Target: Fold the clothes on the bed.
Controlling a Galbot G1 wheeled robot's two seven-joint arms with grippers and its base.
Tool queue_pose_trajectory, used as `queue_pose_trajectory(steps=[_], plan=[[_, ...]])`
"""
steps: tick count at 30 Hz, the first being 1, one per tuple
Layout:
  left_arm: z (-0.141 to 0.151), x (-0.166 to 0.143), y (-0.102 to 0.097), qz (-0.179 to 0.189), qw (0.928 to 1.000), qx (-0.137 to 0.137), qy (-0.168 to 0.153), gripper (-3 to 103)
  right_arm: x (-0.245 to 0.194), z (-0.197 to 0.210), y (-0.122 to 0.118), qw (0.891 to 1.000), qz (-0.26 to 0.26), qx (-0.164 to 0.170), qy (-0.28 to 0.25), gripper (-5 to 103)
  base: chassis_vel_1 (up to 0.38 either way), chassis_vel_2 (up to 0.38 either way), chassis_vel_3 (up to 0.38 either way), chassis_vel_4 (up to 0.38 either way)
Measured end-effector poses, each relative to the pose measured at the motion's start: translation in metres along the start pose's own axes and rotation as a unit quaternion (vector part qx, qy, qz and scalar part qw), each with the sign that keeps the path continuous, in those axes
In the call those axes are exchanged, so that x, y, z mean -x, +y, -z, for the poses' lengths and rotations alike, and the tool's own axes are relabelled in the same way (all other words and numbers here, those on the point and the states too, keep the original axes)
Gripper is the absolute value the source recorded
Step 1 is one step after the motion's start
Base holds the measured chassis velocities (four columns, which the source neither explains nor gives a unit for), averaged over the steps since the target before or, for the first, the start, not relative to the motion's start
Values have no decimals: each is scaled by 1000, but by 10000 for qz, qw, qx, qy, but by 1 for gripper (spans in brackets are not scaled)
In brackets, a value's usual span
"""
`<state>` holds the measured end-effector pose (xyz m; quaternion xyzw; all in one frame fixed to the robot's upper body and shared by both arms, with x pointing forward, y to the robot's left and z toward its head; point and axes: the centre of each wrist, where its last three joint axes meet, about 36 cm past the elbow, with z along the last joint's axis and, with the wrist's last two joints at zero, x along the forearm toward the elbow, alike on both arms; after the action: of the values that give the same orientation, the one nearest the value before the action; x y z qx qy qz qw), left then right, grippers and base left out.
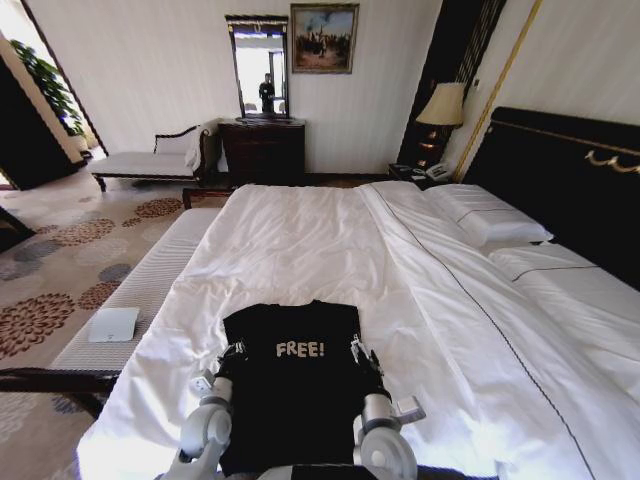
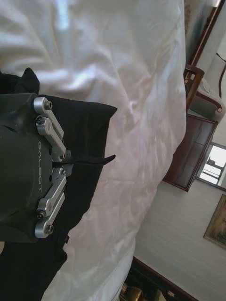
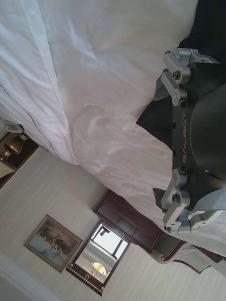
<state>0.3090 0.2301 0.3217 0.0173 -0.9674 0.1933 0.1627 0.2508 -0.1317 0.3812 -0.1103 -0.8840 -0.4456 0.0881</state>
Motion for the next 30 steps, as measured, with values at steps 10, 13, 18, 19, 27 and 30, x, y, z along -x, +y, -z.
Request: queue_pose_trajectory(steps=[10,13,18,19,27,30], plan=[[5,0,-13,13,9929,-1162,263,0,0,-8,-8,9998,30,-216,-39,100,0,0,0,0],[9,-3,-18,-55,9891,-1444,278,8,0,-8,-9,9997,27,-229,-41,100,0,0,0,0],[8,-11,-22,-111,9852,-1676,330,24,1,-10,-9,9997,30,-234,-44,100,0,0,0,0],[7,-12,-21,-108,9854,-1663,345,29,1,-10,-9,9997,31,-236,-43,100,0,0,0,0],[10,-25,-18,-172,9814,-1892,291,57,0,-11,-10,9996,18,-283,-59,100,0,0,0,0],[11,-30,-11,-84,9810,-1917,283,68,0,-11,-11,9995,11,-297,-69,100,0,0,0,0]])
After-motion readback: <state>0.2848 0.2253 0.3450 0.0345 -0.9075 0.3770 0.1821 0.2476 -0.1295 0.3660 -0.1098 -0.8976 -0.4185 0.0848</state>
